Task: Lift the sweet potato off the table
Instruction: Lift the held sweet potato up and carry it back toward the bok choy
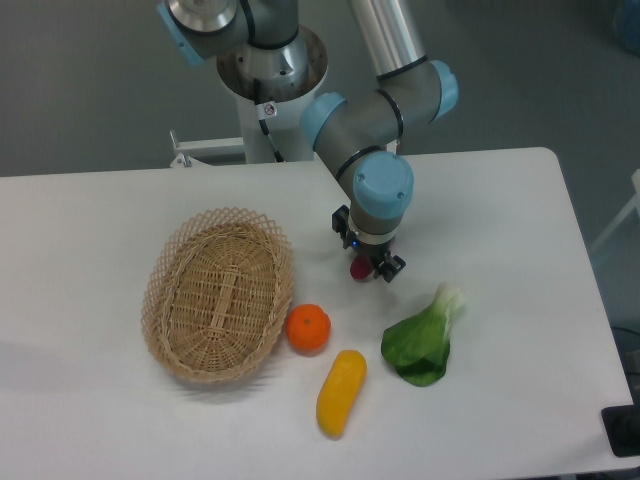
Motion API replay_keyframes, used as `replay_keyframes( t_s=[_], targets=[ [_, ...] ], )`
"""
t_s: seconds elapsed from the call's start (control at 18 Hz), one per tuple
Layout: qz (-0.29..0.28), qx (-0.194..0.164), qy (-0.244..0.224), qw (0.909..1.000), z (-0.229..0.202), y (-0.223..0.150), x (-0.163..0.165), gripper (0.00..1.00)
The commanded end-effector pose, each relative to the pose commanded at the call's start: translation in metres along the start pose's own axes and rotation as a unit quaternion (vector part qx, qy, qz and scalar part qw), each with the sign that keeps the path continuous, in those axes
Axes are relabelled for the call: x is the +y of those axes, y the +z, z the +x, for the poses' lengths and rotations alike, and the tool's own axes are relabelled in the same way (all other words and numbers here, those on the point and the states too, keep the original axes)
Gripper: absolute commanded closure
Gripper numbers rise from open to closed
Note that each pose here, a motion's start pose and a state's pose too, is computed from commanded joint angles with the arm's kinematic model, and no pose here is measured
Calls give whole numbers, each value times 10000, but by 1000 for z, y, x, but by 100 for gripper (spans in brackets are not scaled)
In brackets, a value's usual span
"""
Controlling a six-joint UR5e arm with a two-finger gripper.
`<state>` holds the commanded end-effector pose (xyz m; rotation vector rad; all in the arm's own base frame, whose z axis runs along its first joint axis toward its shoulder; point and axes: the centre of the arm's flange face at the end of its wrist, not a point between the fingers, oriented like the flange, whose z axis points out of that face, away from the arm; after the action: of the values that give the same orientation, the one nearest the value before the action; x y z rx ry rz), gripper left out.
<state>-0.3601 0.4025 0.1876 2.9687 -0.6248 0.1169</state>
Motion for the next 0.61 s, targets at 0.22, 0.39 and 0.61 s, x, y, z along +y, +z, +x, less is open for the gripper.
replay_keyframes(
  t_s=[0.22,0.39,0.61],
  targets=[
    [12,-52,-103,9999,-4,-6,1,90],
    [43,-170,-104,9998,-9,-20,0,91],
    [66,-274,-126,9995,-28,-48,0,91]
  ],
)
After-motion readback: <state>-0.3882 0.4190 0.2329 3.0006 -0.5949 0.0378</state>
